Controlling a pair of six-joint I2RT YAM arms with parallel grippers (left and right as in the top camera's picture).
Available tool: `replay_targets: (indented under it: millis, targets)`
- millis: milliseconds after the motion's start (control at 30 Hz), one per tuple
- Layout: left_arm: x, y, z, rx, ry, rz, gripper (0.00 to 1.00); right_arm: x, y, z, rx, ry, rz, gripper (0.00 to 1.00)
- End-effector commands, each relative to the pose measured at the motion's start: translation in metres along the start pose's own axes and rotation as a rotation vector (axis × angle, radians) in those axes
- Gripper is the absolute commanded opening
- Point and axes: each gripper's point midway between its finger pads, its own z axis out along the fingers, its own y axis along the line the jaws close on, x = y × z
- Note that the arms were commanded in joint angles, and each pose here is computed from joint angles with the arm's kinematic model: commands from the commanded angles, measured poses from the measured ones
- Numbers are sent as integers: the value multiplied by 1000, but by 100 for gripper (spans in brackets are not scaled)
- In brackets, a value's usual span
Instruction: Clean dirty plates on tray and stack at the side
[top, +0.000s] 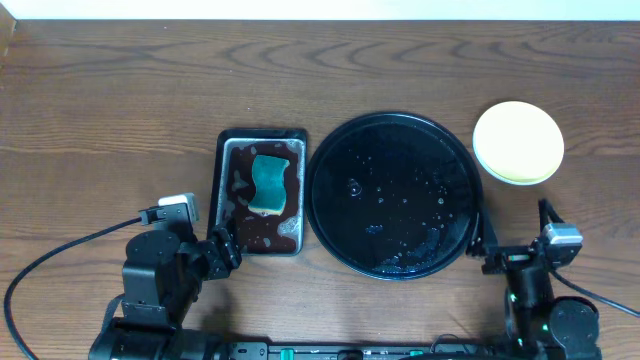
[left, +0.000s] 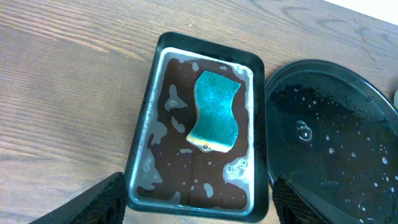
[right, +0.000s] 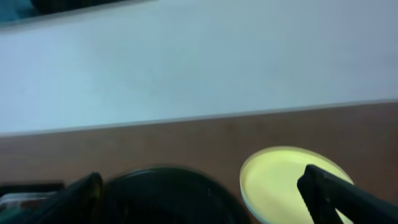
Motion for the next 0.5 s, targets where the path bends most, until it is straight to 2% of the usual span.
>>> replay_targets:
  millis: [0,200,367,467]
  targets:
    - [1,0,0,1,2,7,76,16,-5,7,11,-14,-8,99]
    - [1,0,0,1,2,7,75,35,-6,15,-5,-63,-9,99]
    - [1,0,0,1,2,7,76,64,0,15,-51,57,-170,99]
    - [1,0,0,1,2,7,75,77,2,14,-73,108,-188,99]
